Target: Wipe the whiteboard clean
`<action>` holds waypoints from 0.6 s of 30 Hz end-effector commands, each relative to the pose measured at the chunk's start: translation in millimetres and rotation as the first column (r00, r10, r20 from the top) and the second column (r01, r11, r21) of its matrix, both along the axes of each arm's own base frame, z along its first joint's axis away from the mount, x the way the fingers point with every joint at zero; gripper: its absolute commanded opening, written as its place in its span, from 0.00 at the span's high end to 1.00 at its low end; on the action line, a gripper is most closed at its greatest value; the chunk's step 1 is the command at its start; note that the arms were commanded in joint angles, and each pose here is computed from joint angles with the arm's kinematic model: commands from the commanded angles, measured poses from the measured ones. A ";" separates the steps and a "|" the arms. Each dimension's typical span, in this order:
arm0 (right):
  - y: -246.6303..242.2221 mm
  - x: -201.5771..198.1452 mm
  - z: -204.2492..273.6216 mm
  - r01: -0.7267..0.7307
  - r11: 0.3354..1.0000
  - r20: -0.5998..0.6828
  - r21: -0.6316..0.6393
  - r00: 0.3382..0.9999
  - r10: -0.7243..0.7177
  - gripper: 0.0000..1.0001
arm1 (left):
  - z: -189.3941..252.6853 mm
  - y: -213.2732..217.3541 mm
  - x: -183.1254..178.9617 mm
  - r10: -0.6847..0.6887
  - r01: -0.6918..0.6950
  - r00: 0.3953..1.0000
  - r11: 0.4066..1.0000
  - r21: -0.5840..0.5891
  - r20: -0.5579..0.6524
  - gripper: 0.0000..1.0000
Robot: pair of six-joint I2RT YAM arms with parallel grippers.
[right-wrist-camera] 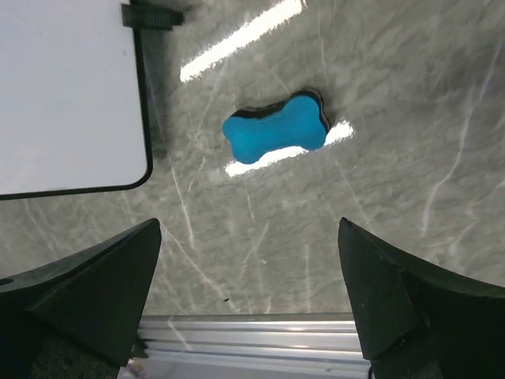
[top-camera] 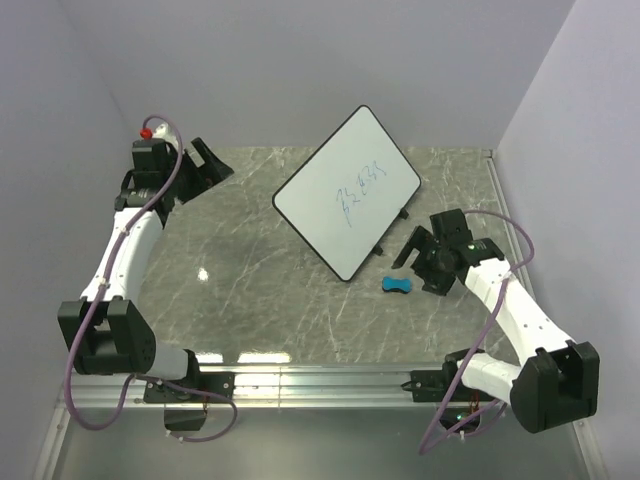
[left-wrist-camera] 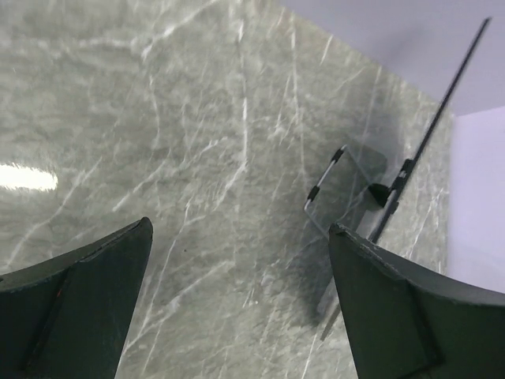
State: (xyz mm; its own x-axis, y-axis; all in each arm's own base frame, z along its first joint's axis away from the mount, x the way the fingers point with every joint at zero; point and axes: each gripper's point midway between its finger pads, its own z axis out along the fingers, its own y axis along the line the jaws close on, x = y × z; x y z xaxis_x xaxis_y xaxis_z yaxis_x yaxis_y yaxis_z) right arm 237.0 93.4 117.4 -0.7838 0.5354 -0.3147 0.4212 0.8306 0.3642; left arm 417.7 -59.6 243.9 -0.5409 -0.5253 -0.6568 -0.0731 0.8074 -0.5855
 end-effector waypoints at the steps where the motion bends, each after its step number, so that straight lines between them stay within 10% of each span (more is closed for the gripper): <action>1: 13.5 -11.2 -10.8 0.114 0.987 -0.070 0.111 0.992 -0.107 0.00 | 47.0 3.2 -1.6 -0.025 0.021 0.994 0.999 0.047 0.102 0.00; 18: 19.2 25.5 -24.3 0.539 0.798 -0.155 0.268 0.842 -0.517 0.01 | 40.2 -7.2 -22.6 -0.112 0.105 0.984 0.993 0.059 0.140 0.00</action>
